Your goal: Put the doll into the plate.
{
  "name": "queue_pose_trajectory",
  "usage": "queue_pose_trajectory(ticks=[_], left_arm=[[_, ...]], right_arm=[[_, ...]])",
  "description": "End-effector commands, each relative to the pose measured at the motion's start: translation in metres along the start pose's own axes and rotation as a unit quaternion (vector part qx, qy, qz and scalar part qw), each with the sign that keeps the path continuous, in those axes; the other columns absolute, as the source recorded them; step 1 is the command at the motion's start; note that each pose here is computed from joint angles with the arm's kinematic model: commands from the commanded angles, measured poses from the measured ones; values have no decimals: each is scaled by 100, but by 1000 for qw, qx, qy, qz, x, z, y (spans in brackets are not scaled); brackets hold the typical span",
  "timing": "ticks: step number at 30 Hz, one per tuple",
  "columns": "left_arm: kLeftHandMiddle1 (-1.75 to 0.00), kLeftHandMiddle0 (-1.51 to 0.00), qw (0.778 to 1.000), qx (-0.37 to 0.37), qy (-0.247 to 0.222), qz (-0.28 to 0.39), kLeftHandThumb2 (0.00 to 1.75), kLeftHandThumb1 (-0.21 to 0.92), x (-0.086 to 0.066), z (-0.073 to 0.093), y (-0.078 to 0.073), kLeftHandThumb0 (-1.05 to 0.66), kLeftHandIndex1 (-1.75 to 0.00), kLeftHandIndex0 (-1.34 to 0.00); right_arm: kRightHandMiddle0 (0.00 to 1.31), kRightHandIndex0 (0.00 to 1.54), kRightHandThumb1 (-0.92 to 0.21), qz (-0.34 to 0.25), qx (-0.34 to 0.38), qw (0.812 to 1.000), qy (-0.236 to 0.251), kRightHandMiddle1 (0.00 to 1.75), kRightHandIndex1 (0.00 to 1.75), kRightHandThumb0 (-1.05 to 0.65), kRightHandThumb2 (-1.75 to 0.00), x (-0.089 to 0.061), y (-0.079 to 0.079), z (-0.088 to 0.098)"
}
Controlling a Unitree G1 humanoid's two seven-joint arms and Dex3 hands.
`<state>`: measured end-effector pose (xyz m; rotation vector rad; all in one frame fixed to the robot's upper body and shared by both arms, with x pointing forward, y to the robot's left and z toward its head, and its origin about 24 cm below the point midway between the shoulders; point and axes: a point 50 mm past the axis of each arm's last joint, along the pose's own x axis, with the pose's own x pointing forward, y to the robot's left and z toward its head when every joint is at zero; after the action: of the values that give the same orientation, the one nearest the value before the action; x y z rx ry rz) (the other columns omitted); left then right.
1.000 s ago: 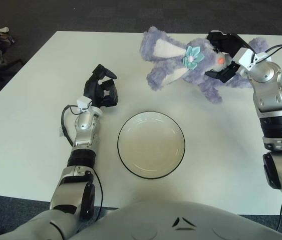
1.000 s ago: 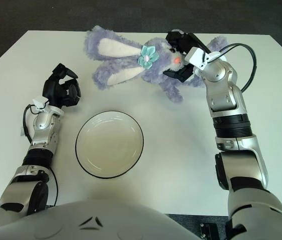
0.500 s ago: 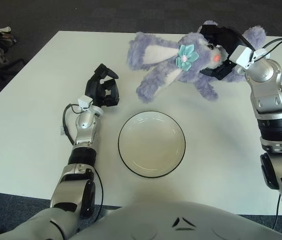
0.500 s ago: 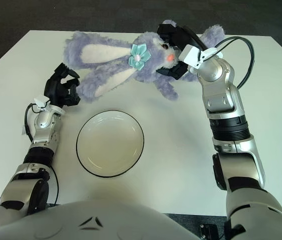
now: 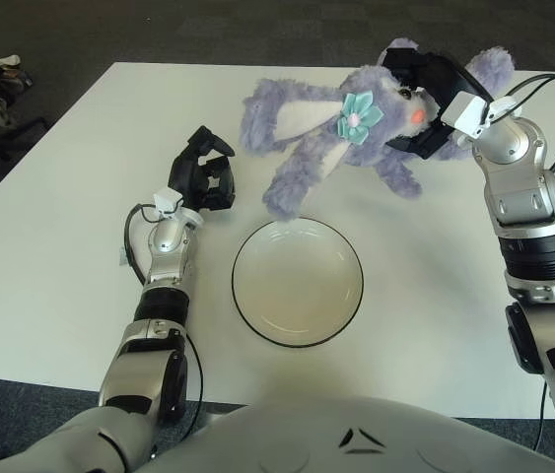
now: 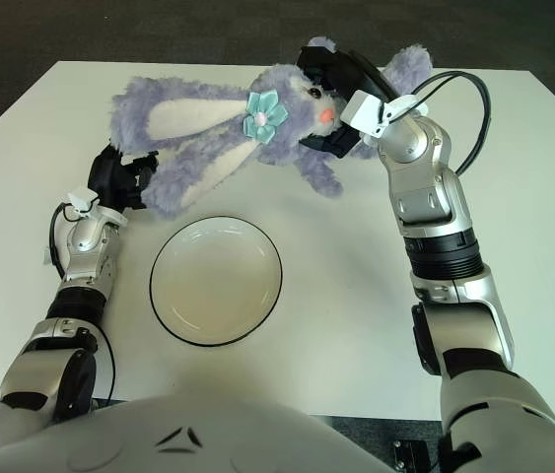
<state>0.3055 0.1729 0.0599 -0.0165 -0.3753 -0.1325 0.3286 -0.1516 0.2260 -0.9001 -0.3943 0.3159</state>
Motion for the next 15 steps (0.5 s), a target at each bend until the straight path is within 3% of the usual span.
queue_pose_trajectory(ticks=[1, 7, 15], left_arm=[[-175, -115, 994, -40, 96, 27, 116, 44, -47, -41, -6, -44, -175, -51], [-175, -116, 994, -39, 97, 26, 116, 44, -46, -42, -7, -44, -175, -51], [-175, -115, 994, -35, 98, 31, 117, 43, -45, -43, -7, -44, -175, -52]], right_arm=[[111, 90, 1, 1, 12, 1000, -24, 175, 175, 64, -172, 5, 3, 12], [112, 88, -1, 44, 91, 993, -63, 175, 175, 62, -170, 7, 14, 23], [110, 84, -5, 63, 121, 987, -81, 175, 175, 59, -164, 5, 24, 28]])
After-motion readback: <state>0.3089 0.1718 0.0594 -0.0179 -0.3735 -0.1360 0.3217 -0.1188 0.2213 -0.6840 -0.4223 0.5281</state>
